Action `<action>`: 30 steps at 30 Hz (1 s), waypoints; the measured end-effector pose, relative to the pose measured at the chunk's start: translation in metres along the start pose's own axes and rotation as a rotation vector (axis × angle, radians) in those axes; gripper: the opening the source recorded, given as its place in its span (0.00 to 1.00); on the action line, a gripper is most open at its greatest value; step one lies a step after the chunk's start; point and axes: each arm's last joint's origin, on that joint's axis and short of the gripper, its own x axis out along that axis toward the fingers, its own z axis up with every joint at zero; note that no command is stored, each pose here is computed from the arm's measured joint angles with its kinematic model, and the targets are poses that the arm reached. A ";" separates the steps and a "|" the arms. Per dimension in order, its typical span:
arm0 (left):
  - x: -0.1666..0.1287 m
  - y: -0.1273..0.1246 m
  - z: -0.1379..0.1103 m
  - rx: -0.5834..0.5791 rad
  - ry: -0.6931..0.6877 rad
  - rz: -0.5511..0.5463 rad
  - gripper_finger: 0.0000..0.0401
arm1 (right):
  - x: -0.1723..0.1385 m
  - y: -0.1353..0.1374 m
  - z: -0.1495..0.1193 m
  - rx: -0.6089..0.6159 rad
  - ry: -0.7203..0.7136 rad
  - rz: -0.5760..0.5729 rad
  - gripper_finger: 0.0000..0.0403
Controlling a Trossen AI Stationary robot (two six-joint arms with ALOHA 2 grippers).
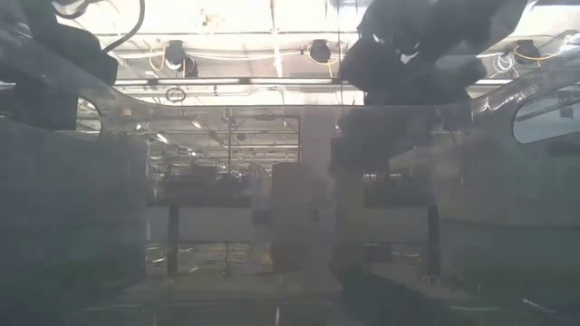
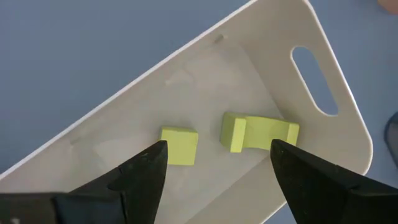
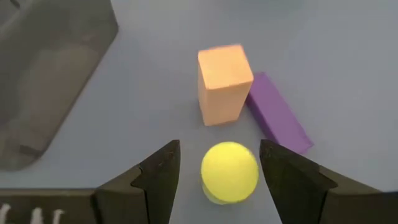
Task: Sort & place blocks by color
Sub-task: Put the light yellow block into the gray bin
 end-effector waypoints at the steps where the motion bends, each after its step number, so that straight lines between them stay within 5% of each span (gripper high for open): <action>1: 0.000 0.000 0.000 0.000 -0.001 0.001 0.71 | 0.002 0.000 -0.001 0.000 0.003 0.000 0.52; 8: 0.000 0.000 0.000 0.004 -0.007 -0.004 0.71 | 0.014 -0.002 -0.007 0.001 0.011 -0.001 0.48; 14: 0.000 -0.002 0.001 0.003 -0.012 -0.017 0.71 | 0.013 -0.002 -0.006 0.002 0.010 -0.001 0.27; 19: 0.000 -0.002 0.001 -0.011 -0.012 -0.017 0.71 | 0.000 -0.007 0.001 -0.034 -0.015 -0.044 0.27; 30: 0.000 -0.005 0.002 -0.020 -0.011 -0.053 0.71 | -0.085 -0.019 0.061 -0.199 -0.495 -0.293 0.27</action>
